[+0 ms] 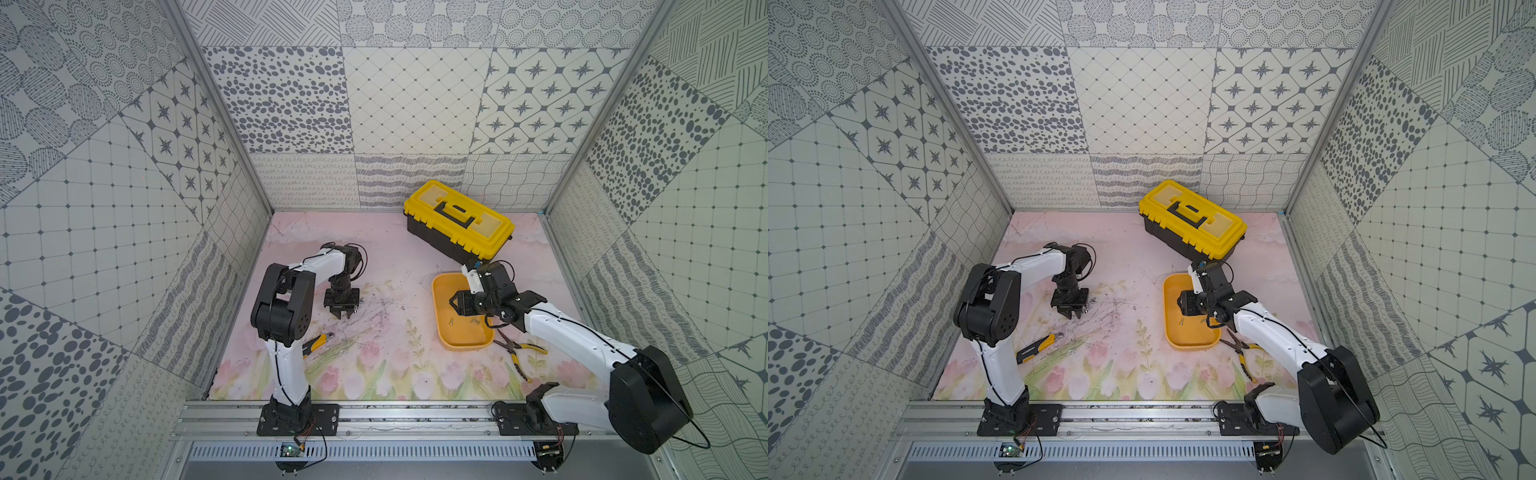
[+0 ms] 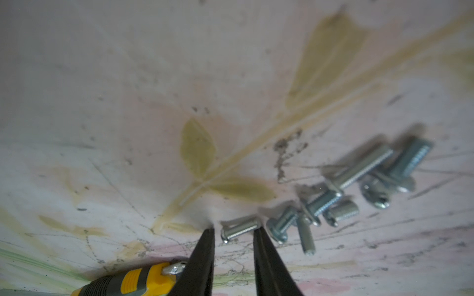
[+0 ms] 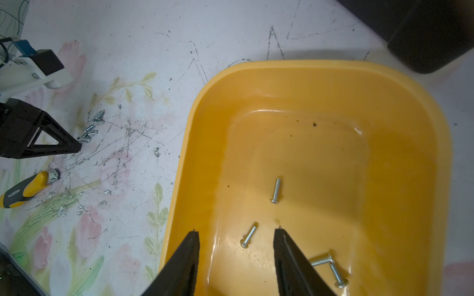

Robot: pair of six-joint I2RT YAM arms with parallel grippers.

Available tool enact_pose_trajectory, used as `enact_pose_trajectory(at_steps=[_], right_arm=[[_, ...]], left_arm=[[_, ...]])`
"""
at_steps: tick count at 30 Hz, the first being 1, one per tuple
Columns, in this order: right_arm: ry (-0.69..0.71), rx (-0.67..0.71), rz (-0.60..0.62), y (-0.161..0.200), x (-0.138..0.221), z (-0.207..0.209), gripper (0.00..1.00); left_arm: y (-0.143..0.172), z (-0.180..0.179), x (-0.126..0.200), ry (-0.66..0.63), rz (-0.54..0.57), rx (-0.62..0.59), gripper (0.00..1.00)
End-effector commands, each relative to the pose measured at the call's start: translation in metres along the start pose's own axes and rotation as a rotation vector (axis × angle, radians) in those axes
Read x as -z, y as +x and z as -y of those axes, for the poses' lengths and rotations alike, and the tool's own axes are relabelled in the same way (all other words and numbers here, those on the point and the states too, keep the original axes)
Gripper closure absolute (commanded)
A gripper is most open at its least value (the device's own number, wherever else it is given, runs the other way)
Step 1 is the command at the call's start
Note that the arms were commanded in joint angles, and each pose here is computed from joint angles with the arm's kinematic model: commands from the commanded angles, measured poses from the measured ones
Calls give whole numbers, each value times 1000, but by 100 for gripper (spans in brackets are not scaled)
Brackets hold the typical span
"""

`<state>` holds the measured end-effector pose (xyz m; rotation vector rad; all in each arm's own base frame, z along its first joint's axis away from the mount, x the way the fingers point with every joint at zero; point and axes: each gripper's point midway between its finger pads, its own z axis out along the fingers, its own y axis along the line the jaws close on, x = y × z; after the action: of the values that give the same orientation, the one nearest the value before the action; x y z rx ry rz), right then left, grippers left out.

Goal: Put the screws on the desktop into the storage box
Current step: Pick up the screw from the center of the board.

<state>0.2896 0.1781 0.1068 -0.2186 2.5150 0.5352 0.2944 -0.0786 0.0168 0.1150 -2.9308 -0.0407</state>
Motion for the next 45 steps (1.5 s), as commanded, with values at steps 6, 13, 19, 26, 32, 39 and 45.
enact_pose_trajectory(at_steps=[6, 13, 19, 26, 32, 39, 45], right_arm=[[-19, 3, 22, -3, -1, -3, 48], [-17, 2, 23, -2, 0, -2, 49], [-19, 1, 23, -2, 0, -3, 49], [-21, 2, 25, -2, 1, -3, 48], [-21, 1, 28, -2, 1, -3, 49], [-19, 0, 27, -1, 2, -3, 49], [-19, 0, 30, -1, 3, -2, 49]], left_arm=[[4, -23, -1, -103, -34, 17, 64], [1, -10, -3, -33, -44, 4, 65], [0, -5, -6, -7, -50, 2, 66], [0, -2, -11, 8, -66, 1, 76], [2, -3, -13, 1, -75, 3, 83], [5, -4, -14, -11, -82, 3, 97], [6, -4, -6, -14, -52, 13, 100]])
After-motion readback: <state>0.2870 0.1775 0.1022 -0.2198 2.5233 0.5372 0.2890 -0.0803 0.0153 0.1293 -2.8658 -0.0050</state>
